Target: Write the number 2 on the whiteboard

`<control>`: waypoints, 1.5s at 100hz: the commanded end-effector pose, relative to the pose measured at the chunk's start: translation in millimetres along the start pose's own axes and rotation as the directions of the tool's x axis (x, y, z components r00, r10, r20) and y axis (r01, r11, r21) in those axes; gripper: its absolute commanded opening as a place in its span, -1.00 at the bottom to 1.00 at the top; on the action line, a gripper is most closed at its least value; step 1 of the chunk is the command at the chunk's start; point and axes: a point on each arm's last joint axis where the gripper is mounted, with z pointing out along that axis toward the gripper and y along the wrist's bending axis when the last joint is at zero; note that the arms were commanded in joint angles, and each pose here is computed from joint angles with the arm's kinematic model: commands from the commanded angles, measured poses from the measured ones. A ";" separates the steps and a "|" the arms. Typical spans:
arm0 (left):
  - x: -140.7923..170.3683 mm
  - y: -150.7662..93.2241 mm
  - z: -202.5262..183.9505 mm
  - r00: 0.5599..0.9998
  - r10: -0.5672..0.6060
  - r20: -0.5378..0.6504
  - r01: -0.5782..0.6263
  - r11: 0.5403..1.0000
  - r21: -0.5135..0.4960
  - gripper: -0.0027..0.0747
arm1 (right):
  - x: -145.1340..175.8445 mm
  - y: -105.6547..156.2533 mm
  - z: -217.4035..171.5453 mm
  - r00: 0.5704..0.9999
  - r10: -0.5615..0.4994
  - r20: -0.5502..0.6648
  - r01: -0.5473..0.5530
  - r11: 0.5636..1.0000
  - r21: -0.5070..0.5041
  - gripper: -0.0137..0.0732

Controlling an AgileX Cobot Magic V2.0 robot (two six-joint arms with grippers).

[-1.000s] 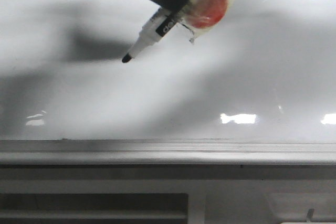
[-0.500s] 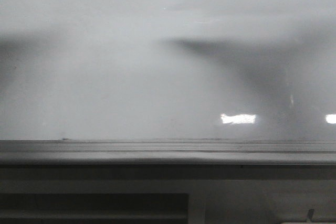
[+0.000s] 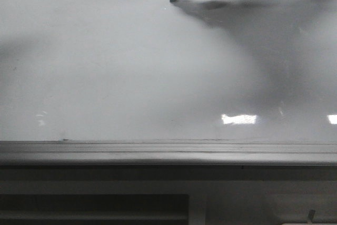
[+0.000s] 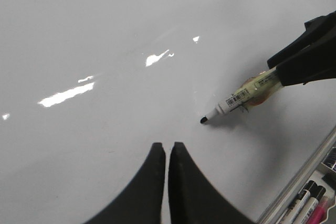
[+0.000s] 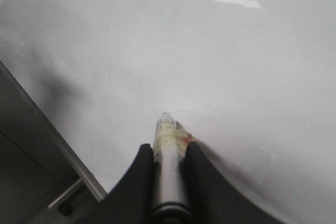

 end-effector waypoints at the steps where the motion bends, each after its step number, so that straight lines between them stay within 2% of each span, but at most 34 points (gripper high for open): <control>1: -14.2 3.2 -4.0 0.996 -0.026 0.081 0.029 0.999 -0.038 -0.98 | -15.5 -8.1 -5.8 0.994 -0.010 0.105 -0.001 0.994 0.107 -0.79; 21: -14.2 3.2 -4.0 0.996 -0.026 0.081 0.029 0.999 -0.038 -0.98 | -13.6 -6.6 -27.4 0.983 -0.027 0.182 -0.008 0.982 0.188 -0.79; 40: -14.3 3.3 -4.0 0.996 -0.026 0.081 0.029 0.999 -0.038 -0.98 | 10.7 -9.0 -46.3 0.984 0.001 0.176 -0.044 0.968 0.246 -0.79; 67: -14.3 3.3 -4.0 0.996 -0.026 0.081 0.029 0.999 -0.038 -0.98 | 44.8 -3.5 -38.2 0.996 0.082 0.033 -0.086 0.987 0.137 -0.79; 84: -14.3 3.3 -4.0 0.996 -0.026 0.081 0.029 0.999 -0.038 -0.98 | 51.5 -4.4 -22.3 0.994 0.098 -0.046 -0.094 0.992 0.079 -0.79; 104: -14.3 3.2 -4.0 0.996 -0.028 0.082 0.031 0.999 -0.038 -0.98 | 53.9 -1.9 -13.0 0.993 0.096 -0.072 -0.092 0.994 0.052 -0.79; 119: -14.4 3.2 -4.0 0.996 -0.035 0.083 0.038 0.999 -0.036 -0.98 | 52.7 -5.6 -19.6 0.995 0.091 -0.051 -0.084 0.989 0.125 -0.79; 140: -14.4 3.1 -4.0 0.996 -0.036 0.083 0.039 0.999 -0.036 -0.98 | 58.3 -8.6 -54.8 0.994 0.072 -0.088 -0.042 0.952 0.304 -0.79; 150: -14.5 3.3 -4.0 0.996 -0.036 0.084 0.039 0.999 -0.037 -0.98 | 58.1 1.6 -71.8 0.997 0.050 -0.060 -0.030 0.954 0.299 -0.79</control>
